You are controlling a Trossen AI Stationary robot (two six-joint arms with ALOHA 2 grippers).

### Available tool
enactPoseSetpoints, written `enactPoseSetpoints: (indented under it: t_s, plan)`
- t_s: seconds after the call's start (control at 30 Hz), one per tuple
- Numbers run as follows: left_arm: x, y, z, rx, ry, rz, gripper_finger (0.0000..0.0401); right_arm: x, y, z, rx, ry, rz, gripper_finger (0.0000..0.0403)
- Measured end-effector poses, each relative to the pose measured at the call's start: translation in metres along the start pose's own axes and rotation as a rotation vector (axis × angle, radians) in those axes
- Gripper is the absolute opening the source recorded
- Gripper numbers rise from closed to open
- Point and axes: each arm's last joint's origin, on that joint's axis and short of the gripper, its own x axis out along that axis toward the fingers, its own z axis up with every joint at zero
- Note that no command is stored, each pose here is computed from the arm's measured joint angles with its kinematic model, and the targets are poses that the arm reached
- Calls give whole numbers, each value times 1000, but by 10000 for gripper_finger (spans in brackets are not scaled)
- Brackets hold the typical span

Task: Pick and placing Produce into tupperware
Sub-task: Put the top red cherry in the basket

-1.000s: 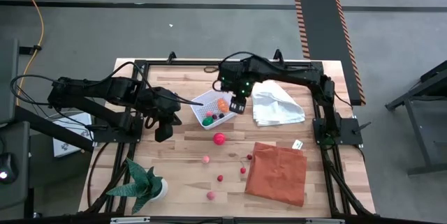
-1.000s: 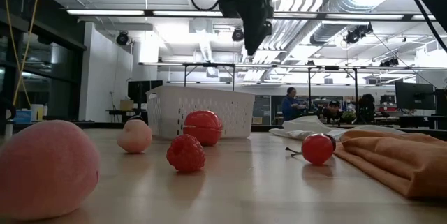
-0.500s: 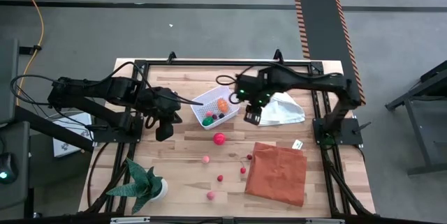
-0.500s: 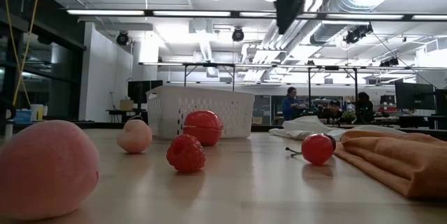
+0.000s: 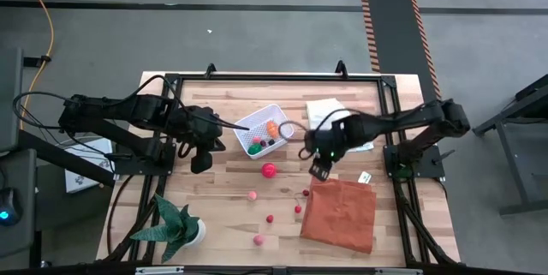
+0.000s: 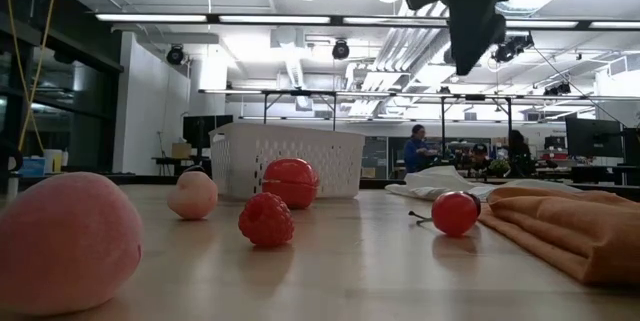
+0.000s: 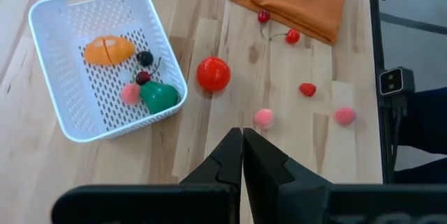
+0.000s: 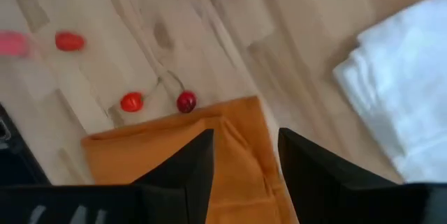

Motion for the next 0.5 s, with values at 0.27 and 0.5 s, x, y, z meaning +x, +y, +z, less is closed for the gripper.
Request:
enactPoseSetpoints:
  t_s: [0.27, 0.5]
  plan:
    - [0, 0, 1, 13, -11, -3, 3, 24, 19, -8, 66, 43, -16, 151]
    - [0, 0, 1, 20, -9, -5, 3, 41, 35, -9, 161, 69, 28, 151]
